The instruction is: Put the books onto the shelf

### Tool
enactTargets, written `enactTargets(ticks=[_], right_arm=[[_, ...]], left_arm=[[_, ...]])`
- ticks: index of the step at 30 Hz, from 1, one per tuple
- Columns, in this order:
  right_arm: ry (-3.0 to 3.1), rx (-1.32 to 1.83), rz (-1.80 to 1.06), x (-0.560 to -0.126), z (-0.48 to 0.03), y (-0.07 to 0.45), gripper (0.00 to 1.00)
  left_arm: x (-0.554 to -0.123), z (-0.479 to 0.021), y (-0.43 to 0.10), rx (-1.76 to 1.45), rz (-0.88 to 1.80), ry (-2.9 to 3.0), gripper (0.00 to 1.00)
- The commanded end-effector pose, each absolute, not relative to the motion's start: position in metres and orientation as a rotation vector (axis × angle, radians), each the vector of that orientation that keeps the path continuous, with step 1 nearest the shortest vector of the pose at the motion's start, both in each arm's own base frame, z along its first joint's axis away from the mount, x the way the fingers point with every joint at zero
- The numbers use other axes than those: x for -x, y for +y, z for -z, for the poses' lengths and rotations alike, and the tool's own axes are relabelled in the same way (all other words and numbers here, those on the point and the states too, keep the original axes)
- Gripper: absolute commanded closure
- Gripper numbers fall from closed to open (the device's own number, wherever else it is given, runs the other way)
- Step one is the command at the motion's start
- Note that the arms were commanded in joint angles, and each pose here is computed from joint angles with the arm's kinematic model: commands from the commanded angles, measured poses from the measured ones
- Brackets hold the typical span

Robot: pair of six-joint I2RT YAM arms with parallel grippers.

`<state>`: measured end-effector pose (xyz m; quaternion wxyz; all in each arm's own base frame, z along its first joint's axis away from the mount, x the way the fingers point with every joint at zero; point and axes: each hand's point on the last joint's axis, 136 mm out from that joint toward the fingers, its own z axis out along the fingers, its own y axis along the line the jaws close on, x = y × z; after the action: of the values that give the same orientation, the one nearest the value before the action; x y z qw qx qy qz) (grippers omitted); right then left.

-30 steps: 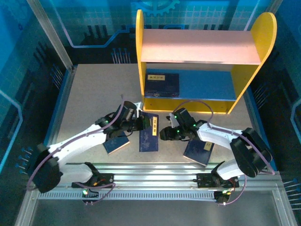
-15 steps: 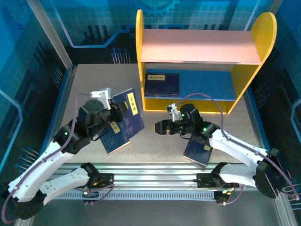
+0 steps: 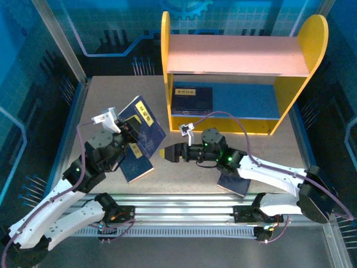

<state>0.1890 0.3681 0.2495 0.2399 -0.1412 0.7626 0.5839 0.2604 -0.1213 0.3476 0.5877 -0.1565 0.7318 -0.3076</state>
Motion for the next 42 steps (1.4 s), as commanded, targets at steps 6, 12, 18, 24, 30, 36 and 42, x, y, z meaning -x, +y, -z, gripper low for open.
enactTargets(ticks=[6,12,18,24,30,36,42], right_arm=[[1.955,0.28,-1.674,-0.202,-0.283,0.387,0.15],[1.932,0.193,-1.721,-0.207,-0.282,0.398,0.18],[1.867,0.127,-1.771,-0.21,-0.291,0.401,0.31],[1.851,0.121,-1.768,-0.211,-0.296,0.401,0.63],[1.819,0.142,-1.715,-0.211,-0.306,0.39,0.79],[1.844,0.256,-1.585,-0.21,-0.315,0.369,0.84],[1.958,0.413,-1.483,-0.203,-0.306,0.335,0.86]], left_arm=[[-0.258,-0.389,-0.116,0.416,0.864,1.473,1.0],[-0.258,-0.386,-0.116,0.435,0.91,1.415,1.0],[-0.258,-0.384,-0.117,0.432,0.923,1.406,1.0],[-0.26,-0.381,-0.116,0.435,0.904,1.419,1.0],[-0.262,-0.369,-0.117,0.452,0.88,1.472,0.98],[-0.262,-0.353,-0.113,0.481,0.823,1.576,0.45],[-0.256,-0.334,-0.102,0.492,0.686,1.773,0.35]])
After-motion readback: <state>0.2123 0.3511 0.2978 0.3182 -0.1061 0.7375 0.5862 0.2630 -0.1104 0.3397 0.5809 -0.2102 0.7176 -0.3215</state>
